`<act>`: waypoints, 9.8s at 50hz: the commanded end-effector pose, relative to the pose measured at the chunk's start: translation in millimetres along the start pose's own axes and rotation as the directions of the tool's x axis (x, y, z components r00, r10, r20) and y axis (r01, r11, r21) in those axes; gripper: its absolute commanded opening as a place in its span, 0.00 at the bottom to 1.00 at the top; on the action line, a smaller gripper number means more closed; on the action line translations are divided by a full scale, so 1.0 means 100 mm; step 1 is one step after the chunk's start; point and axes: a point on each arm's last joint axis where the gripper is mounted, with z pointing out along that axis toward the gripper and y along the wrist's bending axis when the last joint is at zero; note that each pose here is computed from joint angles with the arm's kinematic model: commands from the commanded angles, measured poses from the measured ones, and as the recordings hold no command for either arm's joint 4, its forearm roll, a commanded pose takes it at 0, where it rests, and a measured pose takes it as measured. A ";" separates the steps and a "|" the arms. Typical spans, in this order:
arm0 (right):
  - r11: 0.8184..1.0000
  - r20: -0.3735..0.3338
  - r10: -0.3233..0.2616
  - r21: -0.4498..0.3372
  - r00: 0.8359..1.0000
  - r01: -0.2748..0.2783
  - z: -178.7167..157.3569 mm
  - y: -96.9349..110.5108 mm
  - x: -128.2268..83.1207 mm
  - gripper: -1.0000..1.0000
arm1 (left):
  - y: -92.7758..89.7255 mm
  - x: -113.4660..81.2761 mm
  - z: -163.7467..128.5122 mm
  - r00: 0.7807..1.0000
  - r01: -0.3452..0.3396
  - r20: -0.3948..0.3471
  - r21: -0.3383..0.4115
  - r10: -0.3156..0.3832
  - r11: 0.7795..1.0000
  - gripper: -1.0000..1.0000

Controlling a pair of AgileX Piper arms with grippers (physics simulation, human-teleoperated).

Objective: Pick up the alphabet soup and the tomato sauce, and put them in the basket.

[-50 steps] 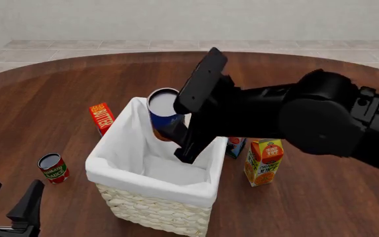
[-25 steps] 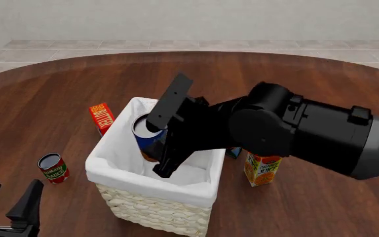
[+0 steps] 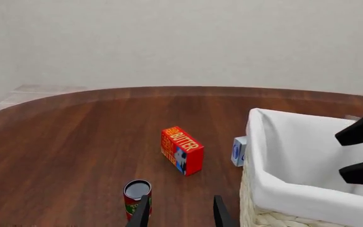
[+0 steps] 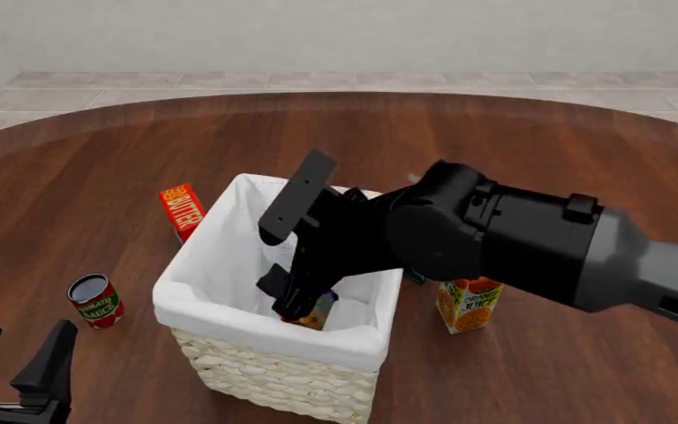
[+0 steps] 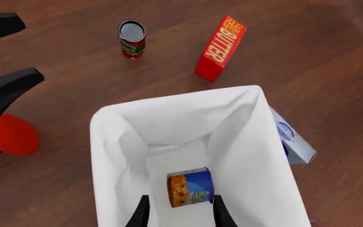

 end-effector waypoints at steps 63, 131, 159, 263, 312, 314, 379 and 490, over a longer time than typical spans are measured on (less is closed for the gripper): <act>0.972 0.509 0.141 0.093 0.849 -0.217 -1.77 -0.25 -0.32 1.00 | -0.01 0.00 -0.02 1.000 -0.017 0.001 0.009 0.017 1.000 1.00; 0.865 0.852 0.319 -0.083 0.416 -0.494 -2.57 -0.21 0.34 1.00 | 0.00 -1.59 0.38 0.977 -0.212 -0.031 -0.074 0.210 0.974 1.00; 0.867 0.834 0.353 -0.121 0.425 -0.483 -2.41 -0.17 0.33 1.00 | 0.03 -1.65 0.80 0.894 -0.228 -0.395 0.002 0.211 0.974 1.00; 0.856 0.896 0.260 -0.042 0.359 -0.516 -2.99 -0.17 0.48 1.00 | 0.50 0.22 1.64 0.681 -0.163 -0.731 -0.098 0.040 0.982 1.00; 0.863 0.885 0.264 -0.040 0.382 -0.503 -2.93 -0.20 0.37 1.00 | 0.68 0.70 1.78 0.656 -0.181 -0.754 -0.118 0.031 0.976 1.00; 0.864 0.886 0.263 -0.039 0.383 -0.502 -2.93 -0.20 0.37 1.00 | 0.67 0.71 1.79 0.656 -0.180 -0.754 -0.116 0.031 0.977 1.00; 0.862 0.888 0.268 -0.048 0.373 -0.504 -2.92 -0.19 0.40 1.00 | 0.65 0.30 1.78 0.711 -0.192 -0.701 -0.125 0.050 0.973 0.00; 0.866 0.902 0.295 -0.113 0.316 -0.487 -2.99 -0.09 0.50 1.00 | -1.47 -1.48 1.90 0.827 -0.214 -0.312 0.594 0.467 0.776 0.00</act>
